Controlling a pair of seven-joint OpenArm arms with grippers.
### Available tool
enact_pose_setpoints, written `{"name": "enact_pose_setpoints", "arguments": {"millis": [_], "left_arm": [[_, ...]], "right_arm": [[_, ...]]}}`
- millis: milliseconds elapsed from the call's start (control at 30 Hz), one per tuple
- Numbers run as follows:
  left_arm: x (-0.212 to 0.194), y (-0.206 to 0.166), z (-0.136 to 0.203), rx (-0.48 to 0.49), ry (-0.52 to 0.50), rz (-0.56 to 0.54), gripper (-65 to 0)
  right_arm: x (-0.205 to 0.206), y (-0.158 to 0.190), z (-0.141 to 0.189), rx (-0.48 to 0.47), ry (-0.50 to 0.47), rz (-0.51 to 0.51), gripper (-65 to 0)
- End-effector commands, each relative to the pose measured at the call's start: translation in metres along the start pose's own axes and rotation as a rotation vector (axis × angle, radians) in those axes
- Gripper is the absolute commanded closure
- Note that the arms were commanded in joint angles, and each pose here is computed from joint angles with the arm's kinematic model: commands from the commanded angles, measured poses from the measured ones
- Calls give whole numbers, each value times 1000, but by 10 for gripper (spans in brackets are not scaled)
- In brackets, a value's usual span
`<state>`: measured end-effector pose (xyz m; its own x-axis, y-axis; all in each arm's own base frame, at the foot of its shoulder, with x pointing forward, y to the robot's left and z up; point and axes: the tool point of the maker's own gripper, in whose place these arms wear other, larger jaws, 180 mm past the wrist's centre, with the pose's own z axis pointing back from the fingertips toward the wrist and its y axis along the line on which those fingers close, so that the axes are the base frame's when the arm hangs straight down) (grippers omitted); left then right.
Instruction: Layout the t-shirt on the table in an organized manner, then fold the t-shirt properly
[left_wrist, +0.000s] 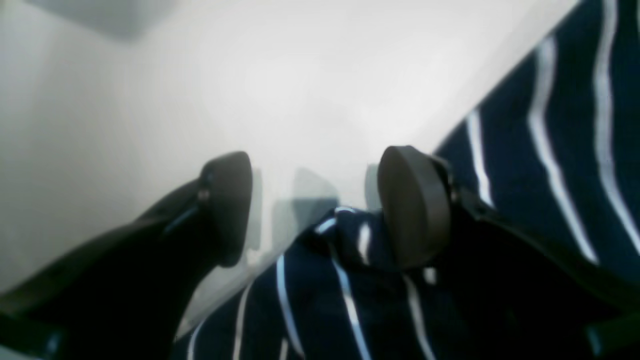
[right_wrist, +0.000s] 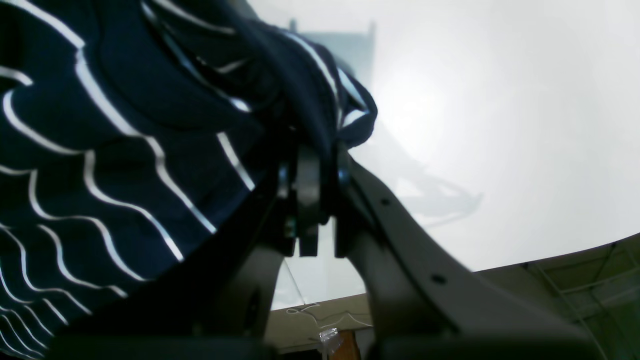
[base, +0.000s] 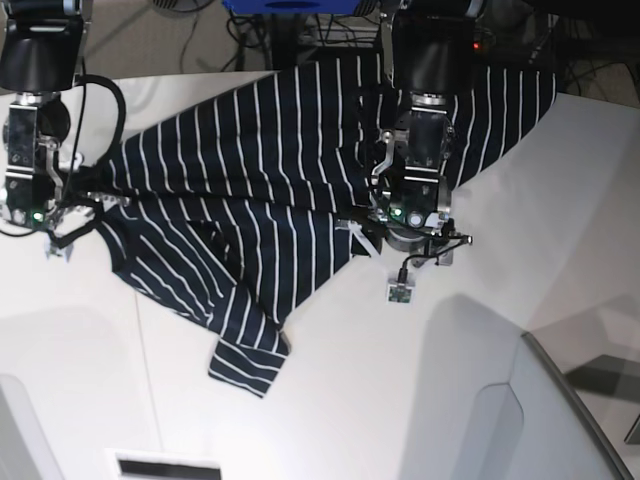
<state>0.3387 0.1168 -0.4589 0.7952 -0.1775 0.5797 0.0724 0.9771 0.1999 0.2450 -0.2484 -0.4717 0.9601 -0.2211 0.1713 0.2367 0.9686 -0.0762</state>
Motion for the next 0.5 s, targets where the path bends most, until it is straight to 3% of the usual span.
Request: {"name": "enact_pose_setpoints", "arguments": {"millis": [0, 100, 367, 433, 467], "left_arm": [[16, -2, 5, -15, -46, -15, -411], [3, -12, 6, -76, -25, -63, -411], [-33, -18, -2, -94, 105, -78, -395], [-48, -20, -8, -103, 146, -88, -281], [-53, -22, -11, -108, 155, -90, -163]], "right_arm": [[14, -4, 7, -6, -43, -1, -2], [14, -3, 7, -4, -42, 0, -2], [13, -2, 7, -3, -40, 2, 0], [14, -2, 7, -3, -42, 2, 0], [14, -2, 7, -2, -42, 3, 0]]}}
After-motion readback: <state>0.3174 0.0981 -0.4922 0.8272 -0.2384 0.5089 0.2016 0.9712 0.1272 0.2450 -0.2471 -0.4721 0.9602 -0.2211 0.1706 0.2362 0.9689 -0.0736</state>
